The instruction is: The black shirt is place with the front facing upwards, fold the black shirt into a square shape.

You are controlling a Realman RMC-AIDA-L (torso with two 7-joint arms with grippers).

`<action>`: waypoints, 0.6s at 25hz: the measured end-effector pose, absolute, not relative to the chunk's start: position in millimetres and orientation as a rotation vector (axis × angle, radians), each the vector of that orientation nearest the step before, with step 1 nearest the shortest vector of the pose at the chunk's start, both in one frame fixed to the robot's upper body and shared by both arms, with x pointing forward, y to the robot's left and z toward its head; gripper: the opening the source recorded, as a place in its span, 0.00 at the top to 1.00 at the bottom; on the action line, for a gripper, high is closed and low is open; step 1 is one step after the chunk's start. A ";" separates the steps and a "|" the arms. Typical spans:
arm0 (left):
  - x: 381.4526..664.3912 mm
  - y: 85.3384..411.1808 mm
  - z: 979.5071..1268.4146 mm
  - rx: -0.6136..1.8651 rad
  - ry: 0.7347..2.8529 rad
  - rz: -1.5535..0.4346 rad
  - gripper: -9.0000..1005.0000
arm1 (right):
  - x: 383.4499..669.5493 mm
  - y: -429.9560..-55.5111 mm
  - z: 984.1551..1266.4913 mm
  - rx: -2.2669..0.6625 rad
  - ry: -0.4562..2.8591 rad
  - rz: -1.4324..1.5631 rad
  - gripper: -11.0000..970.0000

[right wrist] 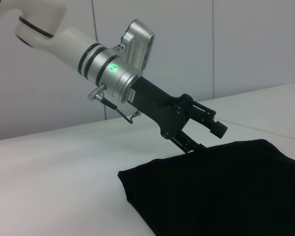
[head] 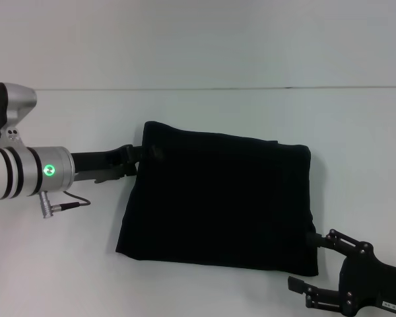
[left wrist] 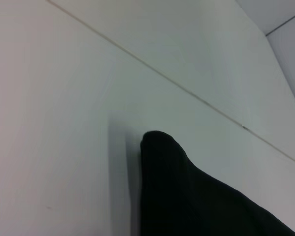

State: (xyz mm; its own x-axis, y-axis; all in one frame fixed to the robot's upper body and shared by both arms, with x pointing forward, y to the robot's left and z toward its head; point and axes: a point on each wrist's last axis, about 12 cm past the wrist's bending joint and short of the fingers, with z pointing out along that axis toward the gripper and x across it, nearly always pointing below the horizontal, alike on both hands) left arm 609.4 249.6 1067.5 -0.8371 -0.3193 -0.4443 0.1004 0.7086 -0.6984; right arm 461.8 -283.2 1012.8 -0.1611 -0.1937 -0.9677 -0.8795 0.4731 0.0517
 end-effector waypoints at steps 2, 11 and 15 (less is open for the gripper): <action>609.9 252.6 1068.1 -0.184 2.367 -1.008 0.16 | 462.0 -283.0 1012.9 -0.940 1.646 0.798 0.05; 605.9 246.0 1066.4 -0.161 2.395 -1.051 0.17 | 461.5 -282.8 1013.8 -0.942 1.639 0.805 0.05; 605.3 240.2 1065.6 -0.124 2.412 -1.049 0.17 | 460.9 -283.0 1013.7 -0.941 1.639 0.806 0.05</action>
State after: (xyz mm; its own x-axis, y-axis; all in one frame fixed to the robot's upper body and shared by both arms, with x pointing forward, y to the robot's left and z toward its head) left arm 605.3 240.2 1065.6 -0.8691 -0.2750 -0.4111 0.1132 0.6985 -0.7066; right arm 460.9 -283.0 1013.7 -0.1576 -0.1878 -0.9695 -0.8824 0.4675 0.0528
